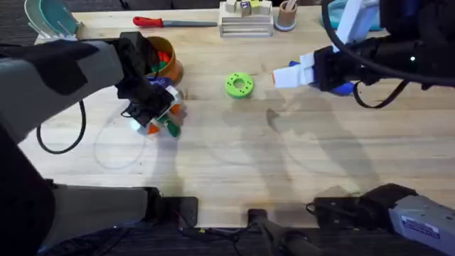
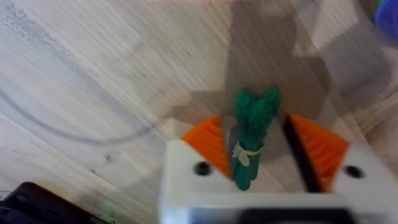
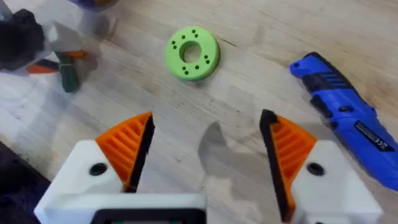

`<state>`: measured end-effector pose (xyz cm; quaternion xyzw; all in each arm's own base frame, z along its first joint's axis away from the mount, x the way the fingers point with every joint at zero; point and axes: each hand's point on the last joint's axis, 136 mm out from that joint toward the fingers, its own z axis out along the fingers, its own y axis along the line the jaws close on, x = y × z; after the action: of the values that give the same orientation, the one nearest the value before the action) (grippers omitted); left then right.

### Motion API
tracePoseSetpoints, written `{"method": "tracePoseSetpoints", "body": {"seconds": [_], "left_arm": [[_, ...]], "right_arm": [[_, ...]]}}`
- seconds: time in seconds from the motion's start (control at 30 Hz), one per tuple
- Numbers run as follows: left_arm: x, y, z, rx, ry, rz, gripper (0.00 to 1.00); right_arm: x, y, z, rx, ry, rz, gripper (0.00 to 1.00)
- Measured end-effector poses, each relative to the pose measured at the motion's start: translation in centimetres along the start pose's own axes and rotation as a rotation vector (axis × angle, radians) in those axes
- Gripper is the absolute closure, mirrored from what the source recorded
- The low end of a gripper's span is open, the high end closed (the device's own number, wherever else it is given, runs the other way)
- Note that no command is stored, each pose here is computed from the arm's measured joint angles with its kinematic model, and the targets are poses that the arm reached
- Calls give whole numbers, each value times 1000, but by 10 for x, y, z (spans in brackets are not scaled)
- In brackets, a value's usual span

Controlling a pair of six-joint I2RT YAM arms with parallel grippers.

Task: Pick up the gripper from the table and insert it into the empty holder that is missing its gripper. Then pick up a screw, insert it into the mounting hole, and use the screwdriver to tighten it. Finally, clean up the table by picking up the vegetable and placing it into the bucket.

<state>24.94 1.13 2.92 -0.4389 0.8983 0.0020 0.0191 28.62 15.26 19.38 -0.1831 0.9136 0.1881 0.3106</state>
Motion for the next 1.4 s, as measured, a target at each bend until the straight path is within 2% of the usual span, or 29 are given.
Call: {"method": "tracePoseSetpoints", "body": {"seconds": [0.03, 0.07, 0.13, 0.17, 0.3, 0.4, 0.47, 0.53, 0.67, 0.8, 0.93, 1.0, 1.1, 1.4], "left_arm": [[0, 0, 0, 0, 0, 0, 465], [0, 0, 0, 1, 0, 0, 643], [-1, -1, -1, 4, -3, -1, 937], [-1, -1, -1, 5, -3, 0, 976], [3, 3, -2, -8, 10, -2, 986], [14, 17, -7, -57, 50, -1, 988], [17, 20, -20, -57, 52, -1, 989], [13, 16, -42, -19, 21, -2, 990], [-12, -12, -108, 164, -133, -6, 992], [-47, -44, -176, 377, -351, -2, 992], [-79, -73, -217, 519, -532, 30, 993], [-88, -83, -223, 549, -574, 39, 993], [-99, -95, -217, 552, -589, 48, 993], [-116, -117, -145, 423, -487, 85, 993]], "right_arm": [[0, 0, 0, 0, 0, 0, 10], [0, 0, 0, 0, -1, 0, 10], [0, 0, 0, 0, 0, 0, 10], [0, 0, 0, 0, 0, 0, 10], [0, 0, 0, 0, -1, 0, 10], [0, 0, 0, 0, -1, 0, 11], [0, 0, 0, 0, -1, 0, 11], [0, 0, 0, 0, -1, 0, 11], [0, 0, 0, 0, -2, 0, 11], [-4, 0, 0, -1, -17, -5, 10], [-4, 0, 0, -1, -17, -5, 10], [-4, 0, 0, -1, -17, -4, 10], [-4, 0, 0, -1, -17, -4, 10], [-4, 0, 0, -1, -17, -4, 10]]}}
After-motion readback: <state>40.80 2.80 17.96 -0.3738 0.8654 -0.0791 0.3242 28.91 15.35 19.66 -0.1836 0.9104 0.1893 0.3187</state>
